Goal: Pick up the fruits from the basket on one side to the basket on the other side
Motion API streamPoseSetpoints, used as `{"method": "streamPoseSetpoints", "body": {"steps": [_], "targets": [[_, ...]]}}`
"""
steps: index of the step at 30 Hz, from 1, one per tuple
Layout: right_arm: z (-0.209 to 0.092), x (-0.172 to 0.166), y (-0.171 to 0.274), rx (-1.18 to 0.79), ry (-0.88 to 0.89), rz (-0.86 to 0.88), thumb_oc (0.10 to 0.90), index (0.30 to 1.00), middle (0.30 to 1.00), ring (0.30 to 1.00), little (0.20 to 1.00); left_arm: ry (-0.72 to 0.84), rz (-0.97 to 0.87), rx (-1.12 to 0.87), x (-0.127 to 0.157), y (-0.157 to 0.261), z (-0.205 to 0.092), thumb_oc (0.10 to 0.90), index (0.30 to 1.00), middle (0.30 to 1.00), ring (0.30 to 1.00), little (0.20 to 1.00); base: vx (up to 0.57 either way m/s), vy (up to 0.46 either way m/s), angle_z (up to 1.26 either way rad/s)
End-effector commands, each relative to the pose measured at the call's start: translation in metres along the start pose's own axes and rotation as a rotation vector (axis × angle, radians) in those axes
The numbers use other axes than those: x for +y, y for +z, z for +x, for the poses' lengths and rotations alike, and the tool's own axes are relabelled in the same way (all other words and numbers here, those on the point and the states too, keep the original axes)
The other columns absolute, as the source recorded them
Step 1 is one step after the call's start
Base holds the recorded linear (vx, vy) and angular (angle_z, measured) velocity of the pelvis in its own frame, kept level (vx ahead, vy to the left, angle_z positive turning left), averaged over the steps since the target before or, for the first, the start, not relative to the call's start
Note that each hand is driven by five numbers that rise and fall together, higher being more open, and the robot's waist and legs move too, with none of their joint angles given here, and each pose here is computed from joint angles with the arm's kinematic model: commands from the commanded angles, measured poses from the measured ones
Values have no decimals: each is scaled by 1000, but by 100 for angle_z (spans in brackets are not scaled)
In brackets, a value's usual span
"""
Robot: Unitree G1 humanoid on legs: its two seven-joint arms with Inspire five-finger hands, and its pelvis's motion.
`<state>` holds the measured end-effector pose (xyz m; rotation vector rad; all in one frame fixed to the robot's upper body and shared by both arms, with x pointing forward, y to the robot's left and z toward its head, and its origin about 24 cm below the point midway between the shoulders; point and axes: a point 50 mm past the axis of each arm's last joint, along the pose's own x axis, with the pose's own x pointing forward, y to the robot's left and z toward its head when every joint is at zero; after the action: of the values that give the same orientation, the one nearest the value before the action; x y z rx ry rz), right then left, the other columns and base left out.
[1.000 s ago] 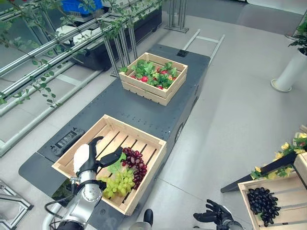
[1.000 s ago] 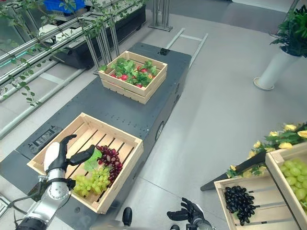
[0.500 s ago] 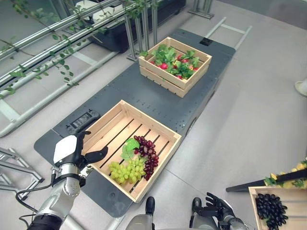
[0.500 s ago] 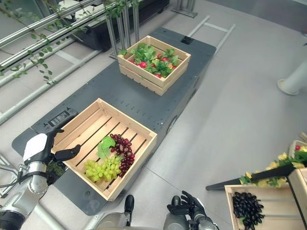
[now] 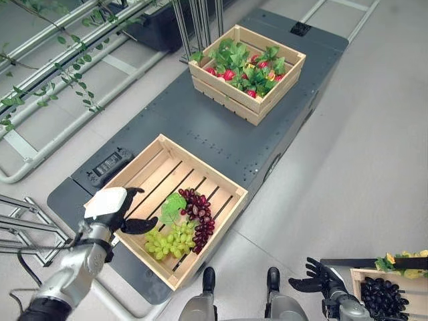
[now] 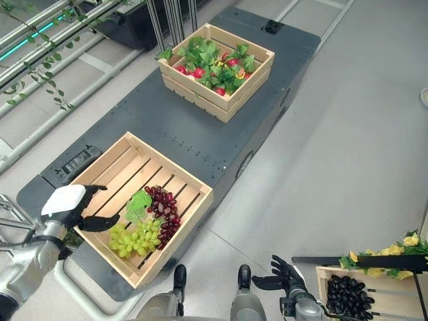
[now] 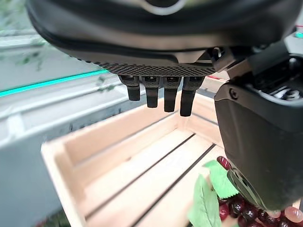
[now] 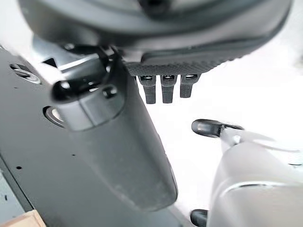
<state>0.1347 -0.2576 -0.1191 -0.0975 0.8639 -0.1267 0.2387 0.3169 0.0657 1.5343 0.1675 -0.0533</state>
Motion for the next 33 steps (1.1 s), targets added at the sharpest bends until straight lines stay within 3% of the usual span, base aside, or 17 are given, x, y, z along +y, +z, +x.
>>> {"method": "streamPoseSetpoints", "body": {"steps": [1, 9, 20, 33], "targets": [[1, -9, 23, -104, 13, -26, 800, 900, 900, 900, 900, 156, 108, -51, 59, -1, 16, 800, 900, 900, 900, 900, -68, 18, 1], [6, -9, 35, -143, 8, -10, 800, 900, 900, 900, 900, 55, 296, -200, 90, 24, 28, 800, 900, 900, 900, 900, -42, 7, 6], [8, -8, 38, -156, -1, 14, 800, 900, 900, 900, 900, -51, 344, -282, 108, 45, 27, 800, 900, 900, 900, 900, -2, -3, 0], [17, 4, 58, -204, 12, 32, 800, 900, 900, 900, 900, -242, 355, -246, 93, 56, 40, 800, 900, 900, 900, 900, -28, -37, 3]]}}
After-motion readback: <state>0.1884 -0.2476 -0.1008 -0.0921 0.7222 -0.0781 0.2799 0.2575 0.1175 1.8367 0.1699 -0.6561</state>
